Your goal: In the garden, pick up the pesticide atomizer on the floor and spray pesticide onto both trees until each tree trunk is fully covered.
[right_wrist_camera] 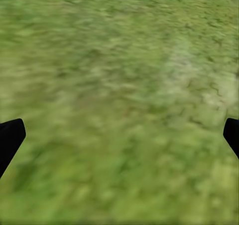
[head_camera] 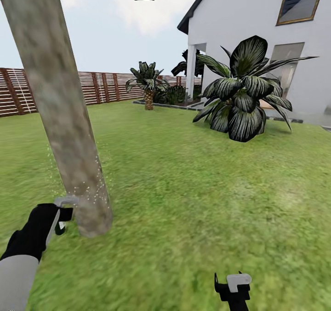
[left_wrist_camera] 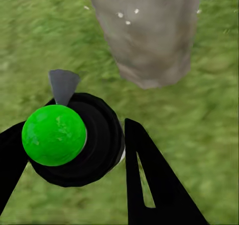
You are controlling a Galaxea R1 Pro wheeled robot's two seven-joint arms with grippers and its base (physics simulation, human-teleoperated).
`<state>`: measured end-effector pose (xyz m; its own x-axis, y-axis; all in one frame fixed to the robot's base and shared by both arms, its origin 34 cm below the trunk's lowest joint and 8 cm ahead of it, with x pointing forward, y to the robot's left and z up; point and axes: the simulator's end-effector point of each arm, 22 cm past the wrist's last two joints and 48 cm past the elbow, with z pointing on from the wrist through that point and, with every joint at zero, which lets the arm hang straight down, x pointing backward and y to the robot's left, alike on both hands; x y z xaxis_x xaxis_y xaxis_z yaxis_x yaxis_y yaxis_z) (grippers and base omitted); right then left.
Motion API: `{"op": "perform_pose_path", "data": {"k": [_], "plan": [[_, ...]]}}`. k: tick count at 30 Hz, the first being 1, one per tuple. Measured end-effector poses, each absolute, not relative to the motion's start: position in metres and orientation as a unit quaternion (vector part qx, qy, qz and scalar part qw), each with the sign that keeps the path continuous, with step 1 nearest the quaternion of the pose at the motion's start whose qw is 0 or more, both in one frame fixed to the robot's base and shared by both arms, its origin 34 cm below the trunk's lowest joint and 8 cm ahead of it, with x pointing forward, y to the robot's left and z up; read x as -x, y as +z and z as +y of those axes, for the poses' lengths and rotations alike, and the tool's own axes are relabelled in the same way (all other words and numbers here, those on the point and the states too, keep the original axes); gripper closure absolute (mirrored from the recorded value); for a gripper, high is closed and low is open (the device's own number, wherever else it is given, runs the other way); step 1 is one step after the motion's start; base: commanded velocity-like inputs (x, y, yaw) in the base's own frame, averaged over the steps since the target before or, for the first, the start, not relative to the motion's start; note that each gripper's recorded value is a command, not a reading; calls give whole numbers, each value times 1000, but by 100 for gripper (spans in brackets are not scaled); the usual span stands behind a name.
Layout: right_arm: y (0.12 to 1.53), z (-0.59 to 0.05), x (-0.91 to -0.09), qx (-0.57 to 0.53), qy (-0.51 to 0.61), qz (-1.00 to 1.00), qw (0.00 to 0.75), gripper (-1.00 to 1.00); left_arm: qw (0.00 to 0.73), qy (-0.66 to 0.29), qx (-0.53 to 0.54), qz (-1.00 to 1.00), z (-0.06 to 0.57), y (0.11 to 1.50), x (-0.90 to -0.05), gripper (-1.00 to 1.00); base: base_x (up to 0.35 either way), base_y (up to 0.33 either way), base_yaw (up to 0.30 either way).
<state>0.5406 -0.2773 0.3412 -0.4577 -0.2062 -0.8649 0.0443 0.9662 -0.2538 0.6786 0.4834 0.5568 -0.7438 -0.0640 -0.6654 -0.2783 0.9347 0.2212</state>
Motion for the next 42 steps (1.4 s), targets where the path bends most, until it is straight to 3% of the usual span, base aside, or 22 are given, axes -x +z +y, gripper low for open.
{"op": "perform_pose_path", "data": {"k": [4,10,17,25,35,42], "plan": [[341,-277,-540,48,-121,845,518,-100,351,137,89,922,493,562,-678,100,0,0,0],[341,-277,-540,48,-121,845,518,-100,357,110,71,925,443,571,-693,100,0,0,0],[341,-277,-541,48,-121,845,518,-100,360,166,90,914,521,609,-680,100,0,0,0],[341,-277,-540,48,-121,845,518,-100,371,129,79,916,474,614,-697,100,0,0,0],[341,-277,-541,48,-120,845,518,-100,370,157,96,910,514,635,-687,100,0,0,0],[341,-277,-541,48,-121,845,518,-100,388,161,88,903,508,649,-691,100,3,-10,98]]}}
